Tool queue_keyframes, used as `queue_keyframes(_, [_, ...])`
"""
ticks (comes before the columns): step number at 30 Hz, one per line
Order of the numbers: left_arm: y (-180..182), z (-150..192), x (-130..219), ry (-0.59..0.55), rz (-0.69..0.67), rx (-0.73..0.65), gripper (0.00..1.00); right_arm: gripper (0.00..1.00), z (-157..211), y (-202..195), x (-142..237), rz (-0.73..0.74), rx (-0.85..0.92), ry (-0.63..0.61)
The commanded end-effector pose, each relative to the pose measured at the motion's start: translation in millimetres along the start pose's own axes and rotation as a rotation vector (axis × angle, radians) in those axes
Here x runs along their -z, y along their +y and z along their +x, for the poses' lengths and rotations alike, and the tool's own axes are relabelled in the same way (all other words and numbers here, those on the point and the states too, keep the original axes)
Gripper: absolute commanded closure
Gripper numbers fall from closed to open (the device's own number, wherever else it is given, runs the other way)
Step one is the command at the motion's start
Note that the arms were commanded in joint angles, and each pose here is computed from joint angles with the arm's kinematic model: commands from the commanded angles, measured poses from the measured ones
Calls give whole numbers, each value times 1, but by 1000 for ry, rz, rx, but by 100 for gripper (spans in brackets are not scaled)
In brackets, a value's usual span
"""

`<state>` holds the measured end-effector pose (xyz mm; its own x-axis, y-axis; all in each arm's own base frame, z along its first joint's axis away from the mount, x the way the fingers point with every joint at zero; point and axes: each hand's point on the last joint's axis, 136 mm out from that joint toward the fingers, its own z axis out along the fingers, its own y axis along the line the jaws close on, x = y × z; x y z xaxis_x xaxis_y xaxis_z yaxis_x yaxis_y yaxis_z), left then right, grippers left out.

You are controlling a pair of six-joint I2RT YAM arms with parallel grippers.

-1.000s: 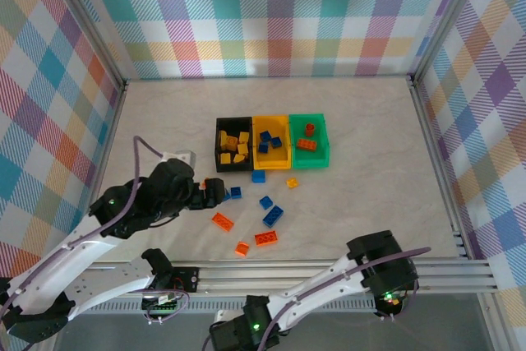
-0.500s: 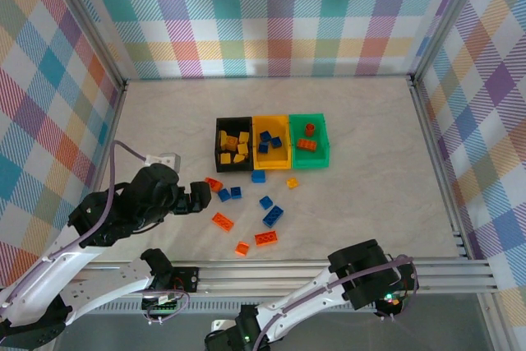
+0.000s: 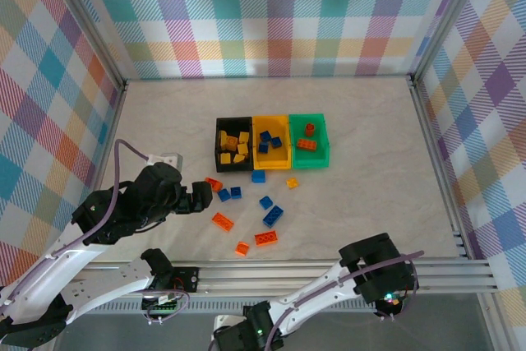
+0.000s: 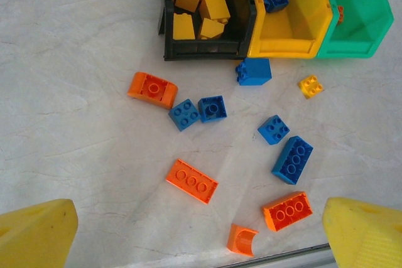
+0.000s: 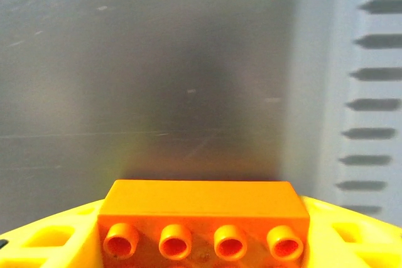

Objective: Sort the legos into containers by color

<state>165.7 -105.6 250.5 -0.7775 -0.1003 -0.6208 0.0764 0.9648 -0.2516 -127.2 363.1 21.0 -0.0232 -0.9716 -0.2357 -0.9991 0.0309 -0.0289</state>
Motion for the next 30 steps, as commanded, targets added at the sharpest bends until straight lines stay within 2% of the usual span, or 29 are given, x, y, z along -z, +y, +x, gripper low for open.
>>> queue_keyframes(1, [3, 3, -8, 10, -18, 7, 0, 43, 15, -60, -5, 204, -94, -6])
queue_keyframes(7, [-1, 7, -17, 14, -3, 23, 0, 43, 10, -132, 37, 327, -267, -159])
queue_keyframes(10, [-3, 12, -26, 21, 7, 37, 0, 42, 3, -180, 63, 376, -379, -253])
queue_keyframes(14, [-7, 20, -41, 36, 21, 57, 0, 42, -5, -260, 111, 441, -560, -403])
queue_keyframes(17, [-12, 25, -52, 48, 39, 67, 0, 41, 4, -322, 138, 449, -738, -466])
queue_keyframes(23, [-21, 32, -72, 76, 57, 78, 0, 42, 39, -434, 160, 444, -1070, -498])
queue_keyframes(26, [-23, 34, -81, 86, 44, 67, 0, 42, 59, -478, 156, 450, -1193, -471])
queue_keyframes(30, [-20, 37, -91, 91, 17, 60, 0, 42, 74, -517, 145, 425, -1288, -458])
